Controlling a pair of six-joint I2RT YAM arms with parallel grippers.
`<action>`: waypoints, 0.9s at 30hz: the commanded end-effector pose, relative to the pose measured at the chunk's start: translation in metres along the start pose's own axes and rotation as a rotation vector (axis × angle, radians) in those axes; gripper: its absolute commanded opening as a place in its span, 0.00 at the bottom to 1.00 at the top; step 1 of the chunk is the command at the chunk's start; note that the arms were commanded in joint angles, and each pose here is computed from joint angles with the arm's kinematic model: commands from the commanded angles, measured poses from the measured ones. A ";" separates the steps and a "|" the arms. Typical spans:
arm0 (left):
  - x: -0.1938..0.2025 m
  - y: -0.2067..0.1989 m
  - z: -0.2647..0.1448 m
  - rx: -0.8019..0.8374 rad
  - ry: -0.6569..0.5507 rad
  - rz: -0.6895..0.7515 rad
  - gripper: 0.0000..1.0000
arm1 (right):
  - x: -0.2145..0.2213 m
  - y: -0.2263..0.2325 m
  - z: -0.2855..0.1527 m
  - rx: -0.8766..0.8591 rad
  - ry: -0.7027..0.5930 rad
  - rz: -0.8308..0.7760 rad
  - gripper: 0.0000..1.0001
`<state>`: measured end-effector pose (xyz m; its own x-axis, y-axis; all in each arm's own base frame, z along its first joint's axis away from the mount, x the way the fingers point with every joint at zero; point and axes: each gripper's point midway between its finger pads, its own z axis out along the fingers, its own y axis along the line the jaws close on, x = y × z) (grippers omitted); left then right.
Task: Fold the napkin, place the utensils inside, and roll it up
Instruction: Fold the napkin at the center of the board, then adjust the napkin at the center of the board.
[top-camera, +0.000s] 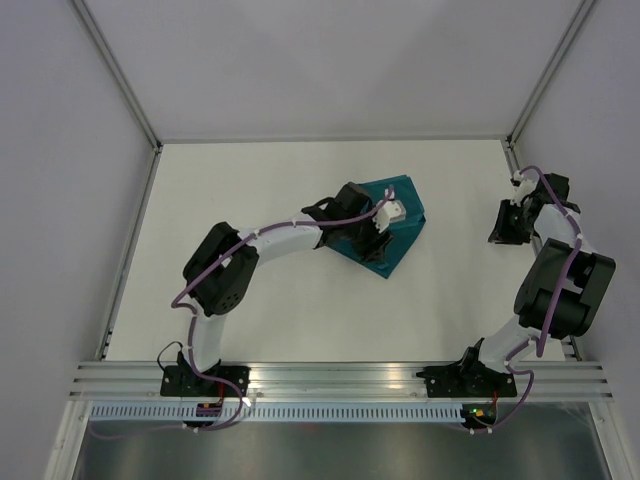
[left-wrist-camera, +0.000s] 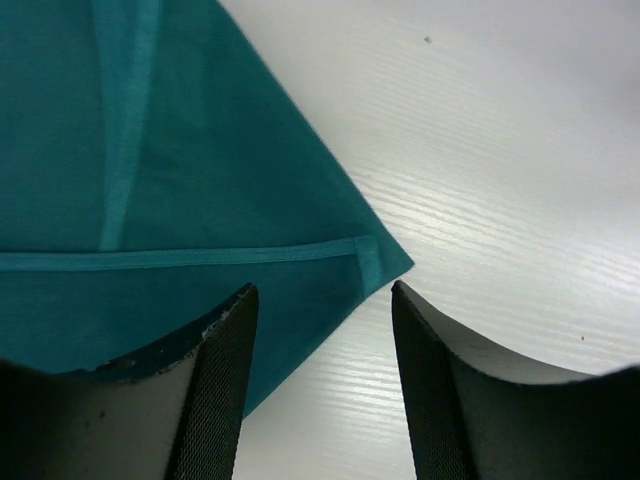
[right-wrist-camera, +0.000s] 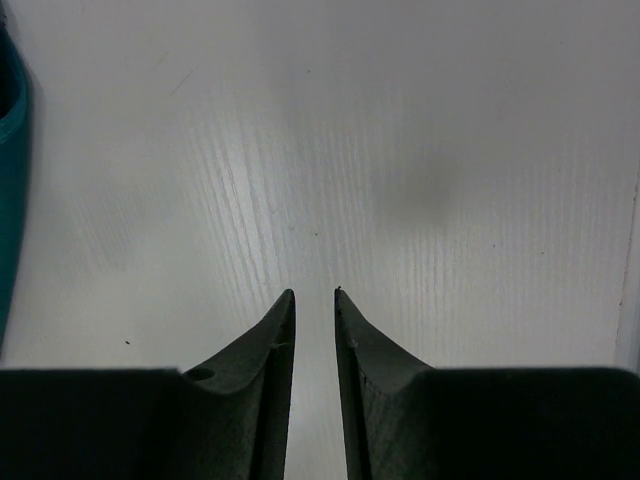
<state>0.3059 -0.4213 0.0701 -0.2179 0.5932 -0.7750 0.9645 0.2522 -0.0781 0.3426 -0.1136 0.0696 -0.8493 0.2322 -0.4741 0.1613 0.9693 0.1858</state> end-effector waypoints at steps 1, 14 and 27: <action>-0.079 0.053 -0.056 -0.126 -0.169 -0.100 0.62 | -0.003 0.021 -0.008 -0.045 -0.015 -0.022 0.29; 0.039 0.218 -0.119 -0.417 -0.005 -0.650 0.42 | 0.037 0.140 0.054 -0.167 0.191 -0.354 0.29; 0.100 0.197 -0.080 -0.356 0.142 -0.715 0.30 | 0.063 0.164 0.106 -0.116 0.292 -0.453 0.28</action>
<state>0.4704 -0.2517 0.0235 -0.7864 0.3032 -0.5382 0.5068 0.8148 -0.2814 0.3778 0.0683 0.0126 -0.9041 -0.2347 -0.3571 -0.3059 0.9390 0.1573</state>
